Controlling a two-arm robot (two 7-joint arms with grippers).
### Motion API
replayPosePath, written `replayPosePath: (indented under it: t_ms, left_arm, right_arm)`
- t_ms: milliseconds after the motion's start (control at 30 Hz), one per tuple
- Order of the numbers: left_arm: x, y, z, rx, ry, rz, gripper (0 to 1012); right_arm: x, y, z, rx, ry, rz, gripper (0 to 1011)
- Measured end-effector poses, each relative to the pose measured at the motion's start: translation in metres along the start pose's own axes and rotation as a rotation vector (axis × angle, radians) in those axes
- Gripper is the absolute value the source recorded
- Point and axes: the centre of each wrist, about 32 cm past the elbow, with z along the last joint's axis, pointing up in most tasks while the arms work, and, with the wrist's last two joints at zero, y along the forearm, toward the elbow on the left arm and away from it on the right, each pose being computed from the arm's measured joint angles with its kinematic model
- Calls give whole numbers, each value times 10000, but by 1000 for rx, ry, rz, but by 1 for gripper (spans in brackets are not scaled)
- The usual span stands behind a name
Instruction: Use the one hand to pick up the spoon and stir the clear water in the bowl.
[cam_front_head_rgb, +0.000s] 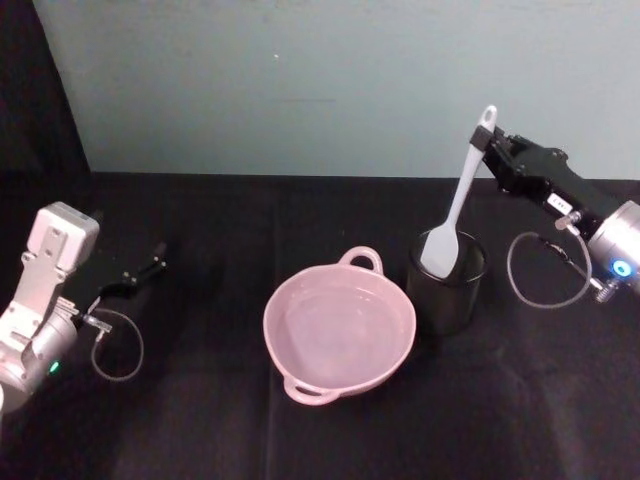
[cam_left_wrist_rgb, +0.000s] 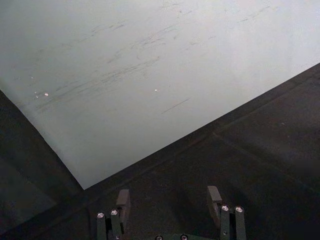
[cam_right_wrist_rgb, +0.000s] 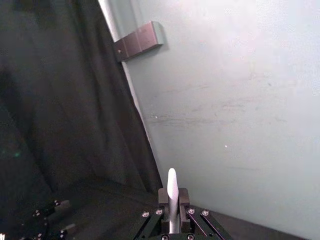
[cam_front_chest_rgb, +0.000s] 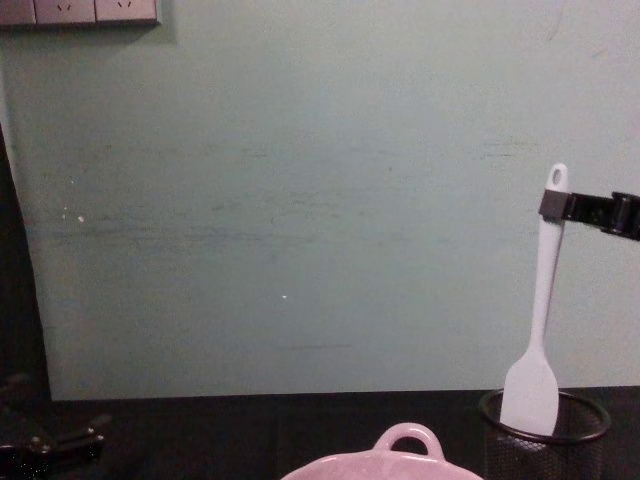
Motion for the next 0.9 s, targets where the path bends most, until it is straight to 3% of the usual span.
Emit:
replayPosePath:
  t_ms: [367,900]
  left_arm:
    - [0,0,0,0,0,0,1005]
    - [0,0,0,0,0,0,1005]
  right_arm:
    - [163,-62,-207,-39,119,-33,117]
    - [270,-83,-376,-72,214,-51,117]
